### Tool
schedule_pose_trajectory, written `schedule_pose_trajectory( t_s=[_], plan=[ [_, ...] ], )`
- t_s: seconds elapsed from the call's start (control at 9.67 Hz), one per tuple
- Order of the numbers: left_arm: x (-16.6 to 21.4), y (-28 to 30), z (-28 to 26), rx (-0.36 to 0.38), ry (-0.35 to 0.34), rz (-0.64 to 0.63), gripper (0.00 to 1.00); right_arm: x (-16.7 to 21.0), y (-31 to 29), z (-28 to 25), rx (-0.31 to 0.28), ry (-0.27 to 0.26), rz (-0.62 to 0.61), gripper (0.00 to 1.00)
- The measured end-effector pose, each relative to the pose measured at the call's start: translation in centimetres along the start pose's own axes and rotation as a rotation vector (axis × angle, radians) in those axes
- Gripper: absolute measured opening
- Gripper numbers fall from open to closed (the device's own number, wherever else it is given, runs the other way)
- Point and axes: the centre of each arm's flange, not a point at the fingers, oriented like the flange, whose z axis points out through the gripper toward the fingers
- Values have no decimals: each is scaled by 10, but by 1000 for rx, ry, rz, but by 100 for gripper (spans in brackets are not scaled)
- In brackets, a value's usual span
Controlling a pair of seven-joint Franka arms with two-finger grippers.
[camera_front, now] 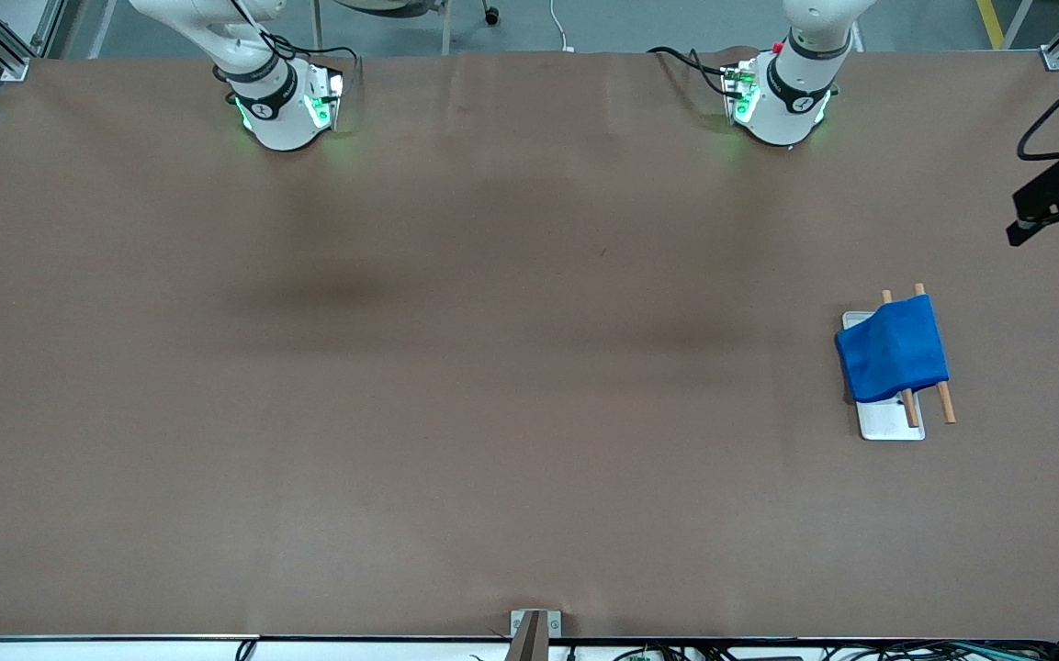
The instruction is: Right arm passes towel to left arm to hang
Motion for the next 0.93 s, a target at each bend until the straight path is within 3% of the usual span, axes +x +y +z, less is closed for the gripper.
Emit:
schedule_pose_trajectory(
  t_s=[0.21, 0.52, 0.93],
  plan=[
    [-4, 12, 3, 17, -12, 10, 100, 0, 0, 0, 0, 0, 0, 100],
    [-19, 32, 9, -33, -39, 28, 100, 0, 0, 0, 0, 0, 0, 100],
    [-51, 50, 17, -25, -63, 41, 100, 0, 0, 0, 0, 0, 0, 100]
  ],
)
